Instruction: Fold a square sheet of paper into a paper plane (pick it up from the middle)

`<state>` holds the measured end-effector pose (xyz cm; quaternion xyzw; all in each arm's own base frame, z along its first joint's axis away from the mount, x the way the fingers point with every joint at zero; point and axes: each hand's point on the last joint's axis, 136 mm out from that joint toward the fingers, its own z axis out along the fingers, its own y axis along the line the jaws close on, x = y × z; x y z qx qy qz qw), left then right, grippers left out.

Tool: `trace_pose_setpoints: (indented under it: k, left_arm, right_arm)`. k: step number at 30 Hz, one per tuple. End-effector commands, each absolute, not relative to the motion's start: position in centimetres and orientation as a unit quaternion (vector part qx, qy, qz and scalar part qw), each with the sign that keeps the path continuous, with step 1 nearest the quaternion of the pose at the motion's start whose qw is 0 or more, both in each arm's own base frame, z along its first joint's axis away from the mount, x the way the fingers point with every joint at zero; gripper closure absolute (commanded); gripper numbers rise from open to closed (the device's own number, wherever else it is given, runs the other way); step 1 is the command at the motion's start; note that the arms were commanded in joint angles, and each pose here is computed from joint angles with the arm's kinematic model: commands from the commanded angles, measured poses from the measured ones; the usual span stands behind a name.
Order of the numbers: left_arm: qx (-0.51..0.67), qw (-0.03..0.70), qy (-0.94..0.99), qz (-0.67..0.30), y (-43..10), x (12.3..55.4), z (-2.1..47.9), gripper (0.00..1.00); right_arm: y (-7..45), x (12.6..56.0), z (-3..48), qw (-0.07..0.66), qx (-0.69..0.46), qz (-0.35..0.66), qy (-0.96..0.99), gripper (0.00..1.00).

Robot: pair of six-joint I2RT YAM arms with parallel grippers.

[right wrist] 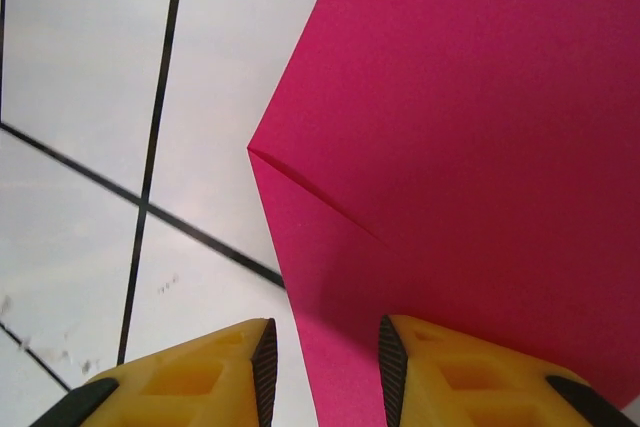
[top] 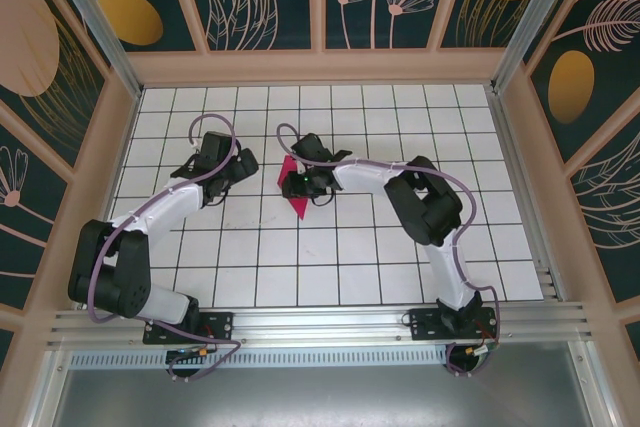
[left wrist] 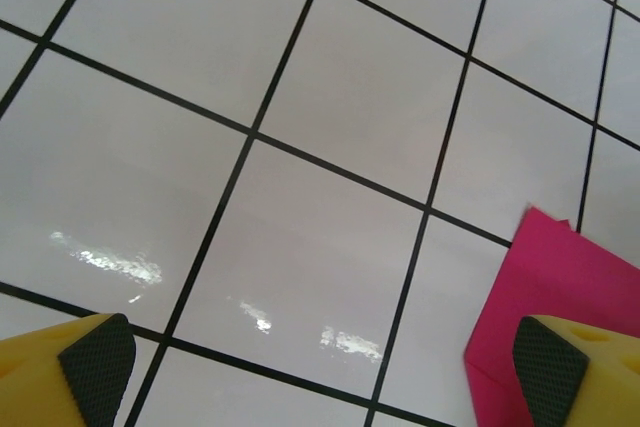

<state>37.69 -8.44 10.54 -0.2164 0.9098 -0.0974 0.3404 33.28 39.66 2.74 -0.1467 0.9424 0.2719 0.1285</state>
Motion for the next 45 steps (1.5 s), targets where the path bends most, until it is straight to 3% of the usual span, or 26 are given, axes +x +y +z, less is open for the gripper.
trace_pose_setpoints:
  k: [1, 8, 15, 21, 29, 37, 45]
  left_arm:
    - [-0.198, 0.356, 0.905, -0.12, -9.0, 38.3, 11.4, 0.02]
    - [-0.19, 0.356, 0.903, -0.15, -9.9, 38.2, 11.4, 0.01]
    - [-0.183, 0.345, 0.894, -0.217, -12.1, 38.0, 11.6, 0.01]
    - [-0.193, 0.343, 0.888, -0.239, -12.7, 38.2, 11.5, 0.01]
    - [-0.197, 0.335, 0.886, -0.253, -13.1, 38.1, 11.3, 0.02]
    - [-0.196, 0.331, 0.884, -0.265, -13.5, 38.1, 11.2, 0.01]
    - [-0.195, 0.331, 0.884, -0.268, -13.6, 38.3, 11.3, 0.01]
  right_arm:
    - [37.1, 30.7, 0.8, 0.061, -0.216, 0.25, 0.942, 0.65]
    - [29.5, 32.8, 0.9, 0.062, -0.241, 0.174, 0.953, 0.65]
    - [32.1, 35.0, 7.6, 0.159, -0.15, 0.25, 0.943, 0.59]
    - [32.8, 34.2, 5.7, 0.161, -0.051, 0.239, 0.956, 0.64]
    - [34.5, 38.8, 5.4, 0.196, -0.018, 0.226, 0.954, 0.67]
    - [35.1, 39.8, 2.7, 0.168, -0.02, 0.208, 0.963, 0.66]
    - [35.9, 35.7, 0.7, 0.102, -0.094, 0.224, 0.965, 0.66]
